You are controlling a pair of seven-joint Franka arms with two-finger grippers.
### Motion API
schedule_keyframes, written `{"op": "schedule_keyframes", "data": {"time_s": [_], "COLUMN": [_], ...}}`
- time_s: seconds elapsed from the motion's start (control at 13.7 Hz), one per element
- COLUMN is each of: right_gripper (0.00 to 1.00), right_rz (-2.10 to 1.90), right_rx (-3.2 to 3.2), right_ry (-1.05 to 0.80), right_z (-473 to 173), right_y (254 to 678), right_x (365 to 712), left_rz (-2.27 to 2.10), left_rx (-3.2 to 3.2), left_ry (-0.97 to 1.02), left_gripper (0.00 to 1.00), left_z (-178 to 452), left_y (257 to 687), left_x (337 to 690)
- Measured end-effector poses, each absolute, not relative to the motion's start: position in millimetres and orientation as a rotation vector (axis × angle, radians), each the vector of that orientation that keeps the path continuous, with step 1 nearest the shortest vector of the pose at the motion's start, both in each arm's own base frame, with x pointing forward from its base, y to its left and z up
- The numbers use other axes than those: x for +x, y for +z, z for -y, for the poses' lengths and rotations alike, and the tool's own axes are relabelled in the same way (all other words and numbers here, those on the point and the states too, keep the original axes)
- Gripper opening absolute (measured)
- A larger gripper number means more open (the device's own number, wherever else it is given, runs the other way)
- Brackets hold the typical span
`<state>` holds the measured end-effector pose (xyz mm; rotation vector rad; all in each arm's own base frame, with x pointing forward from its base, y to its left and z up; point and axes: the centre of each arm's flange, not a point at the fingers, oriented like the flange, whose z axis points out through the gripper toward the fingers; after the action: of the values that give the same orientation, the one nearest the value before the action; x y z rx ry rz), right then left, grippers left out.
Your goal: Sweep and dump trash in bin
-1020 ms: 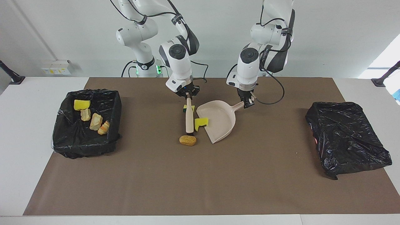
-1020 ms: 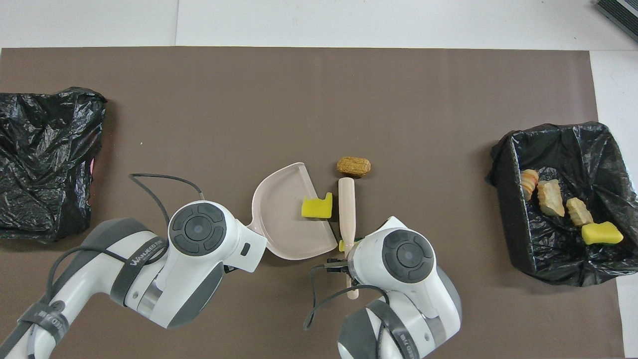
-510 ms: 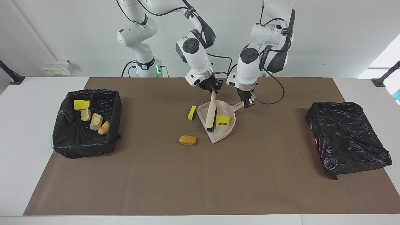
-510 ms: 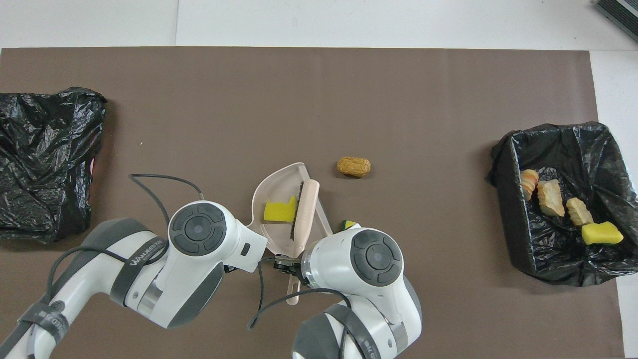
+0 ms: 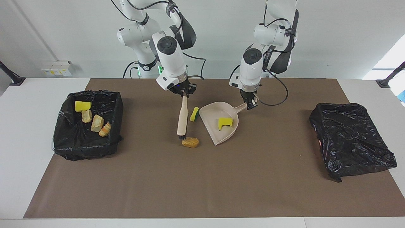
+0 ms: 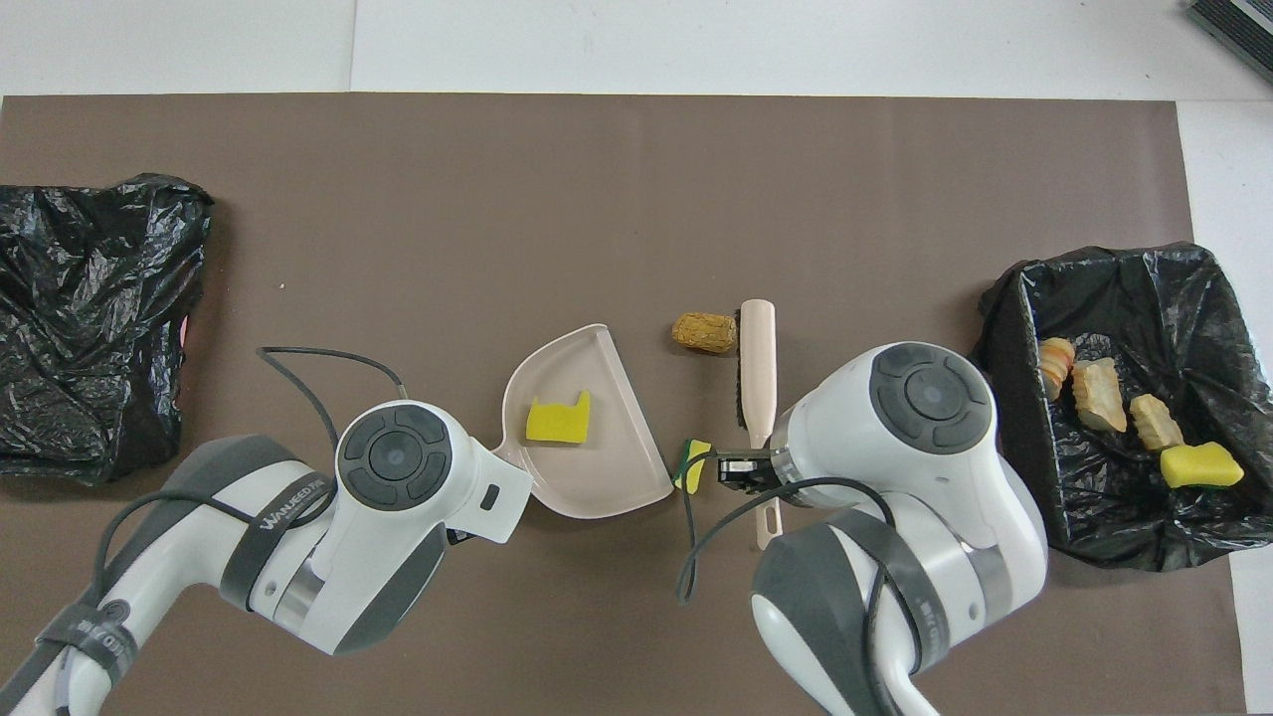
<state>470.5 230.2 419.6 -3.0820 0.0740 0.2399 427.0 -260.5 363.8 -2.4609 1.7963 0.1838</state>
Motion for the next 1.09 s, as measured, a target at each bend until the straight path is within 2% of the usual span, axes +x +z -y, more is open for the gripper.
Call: {"op": "schedule_keyframes", "data": {"time_s": [0.36, 0.66, 1.09], "right_gripper": [0.26, 0.26, 0.26], "right_rz": [0.362, 0.508, 0.605], "right_rx": [-3.174, -3.195, -3.176], "right_ry": [0.081, 0.043, 0.117], "right_z": [-179.3, -185.0, -258.5], "right_y": [405.1, 360.5, 358.1], "right_x": [504.2, 534.5, 498.5], "left_rz": [-1.876, -1.941, -1.936], "left_rx": [-2.406, -2.361, -2.353], "left_ry": [0.226, 0.312, 0.311], "left_gripper": [0.31, 0.31, 0.31], "left_z": [254.5, 235.1, 242.5], "left_y": [361.1, 351.0, 352.2], "left_x": [426.7, 421.5, 409.4]}}
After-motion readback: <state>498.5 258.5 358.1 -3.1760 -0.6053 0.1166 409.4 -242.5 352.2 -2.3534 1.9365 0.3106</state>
